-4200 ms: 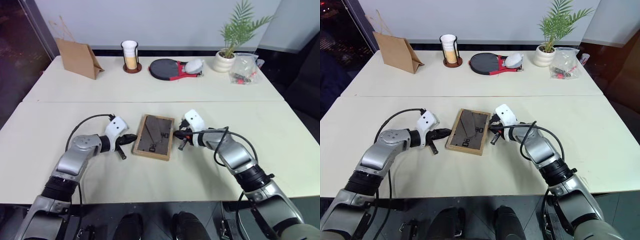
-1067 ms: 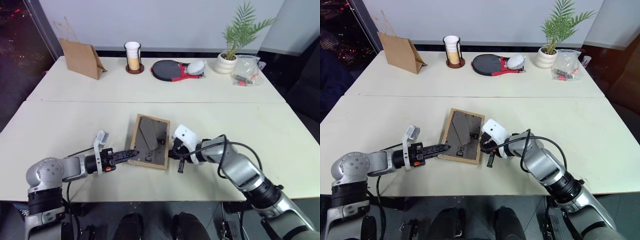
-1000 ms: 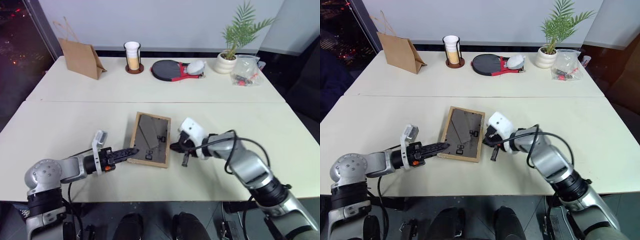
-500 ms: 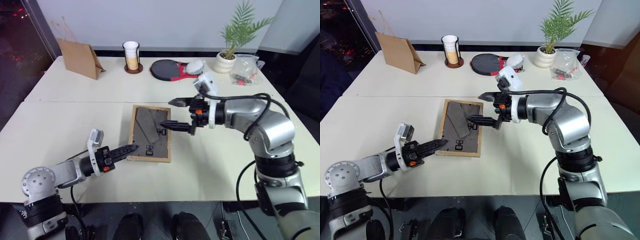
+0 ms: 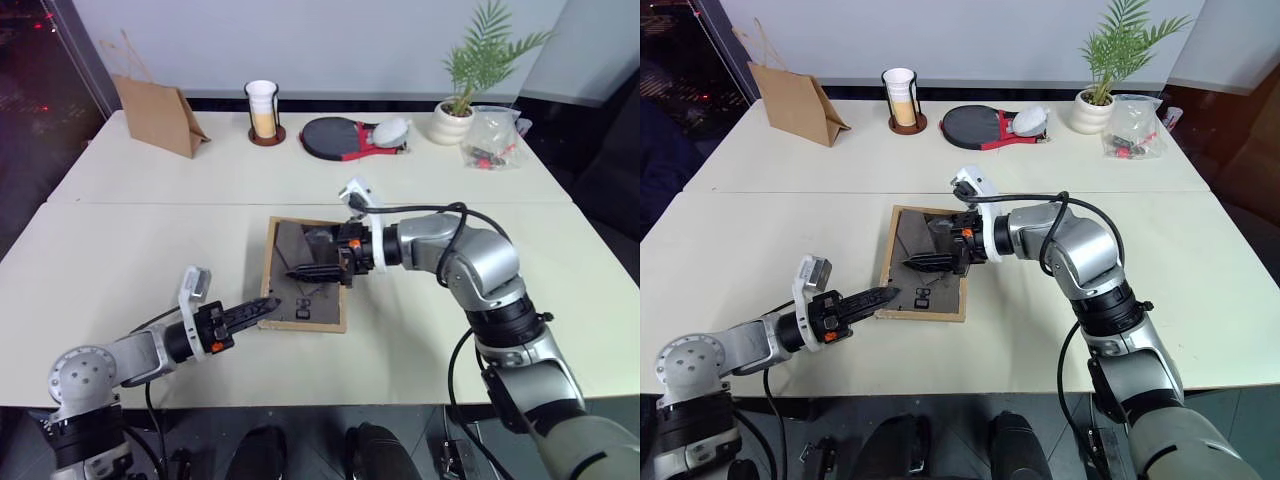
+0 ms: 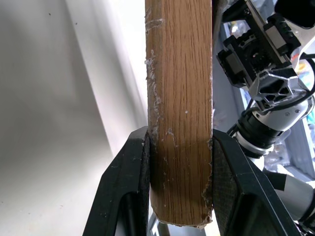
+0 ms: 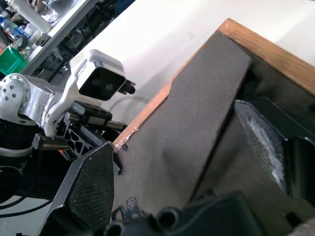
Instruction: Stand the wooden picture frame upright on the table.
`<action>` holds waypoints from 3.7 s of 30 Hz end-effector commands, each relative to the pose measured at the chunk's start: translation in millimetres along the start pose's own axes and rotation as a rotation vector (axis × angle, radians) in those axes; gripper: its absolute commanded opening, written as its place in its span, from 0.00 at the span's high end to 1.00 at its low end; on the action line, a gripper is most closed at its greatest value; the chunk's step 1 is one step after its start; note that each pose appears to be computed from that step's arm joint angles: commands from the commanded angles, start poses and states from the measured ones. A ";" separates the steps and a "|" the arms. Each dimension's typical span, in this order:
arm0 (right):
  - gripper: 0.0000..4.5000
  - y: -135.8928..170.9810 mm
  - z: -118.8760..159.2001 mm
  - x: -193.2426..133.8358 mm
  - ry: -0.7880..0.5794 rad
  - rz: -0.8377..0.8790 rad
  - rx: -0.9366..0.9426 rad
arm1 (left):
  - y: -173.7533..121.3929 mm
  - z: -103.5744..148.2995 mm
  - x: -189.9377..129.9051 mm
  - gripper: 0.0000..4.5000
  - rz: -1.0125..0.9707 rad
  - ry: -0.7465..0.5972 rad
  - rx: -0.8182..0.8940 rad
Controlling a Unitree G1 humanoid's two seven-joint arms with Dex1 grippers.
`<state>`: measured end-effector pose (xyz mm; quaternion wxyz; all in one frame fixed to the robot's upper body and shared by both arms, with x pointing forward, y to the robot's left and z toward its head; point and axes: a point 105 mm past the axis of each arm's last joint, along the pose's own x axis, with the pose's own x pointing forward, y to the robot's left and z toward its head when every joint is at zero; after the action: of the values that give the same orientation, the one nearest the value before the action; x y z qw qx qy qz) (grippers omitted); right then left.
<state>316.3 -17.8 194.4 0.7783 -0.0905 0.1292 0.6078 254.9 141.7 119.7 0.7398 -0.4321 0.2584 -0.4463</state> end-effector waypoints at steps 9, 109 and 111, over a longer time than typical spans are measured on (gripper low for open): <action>0.01 19.0 37.1 -24.6 -0.062 0.011 -0.127 | -10.4 12.6 4.4 0.77 -0.038 -0.055 0.028; 0.76 -58.5 -47.7 -34.1 -0.030 0.226 0.156 | -41.4 95.1 -39.2 0.01 0.228 0.033 1.061; 0.76 -60.2 -56.0 -32.2 -0.023 0.229 0.186 | -41.9 94.6 -39.1 0.01 0.223 0.027 1.056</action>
<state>358.4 -80.9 136.0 0.7130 0.0090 0.2108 0.6687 293.0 207.5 191.4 0.8967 0.0208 0.0740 -0.4359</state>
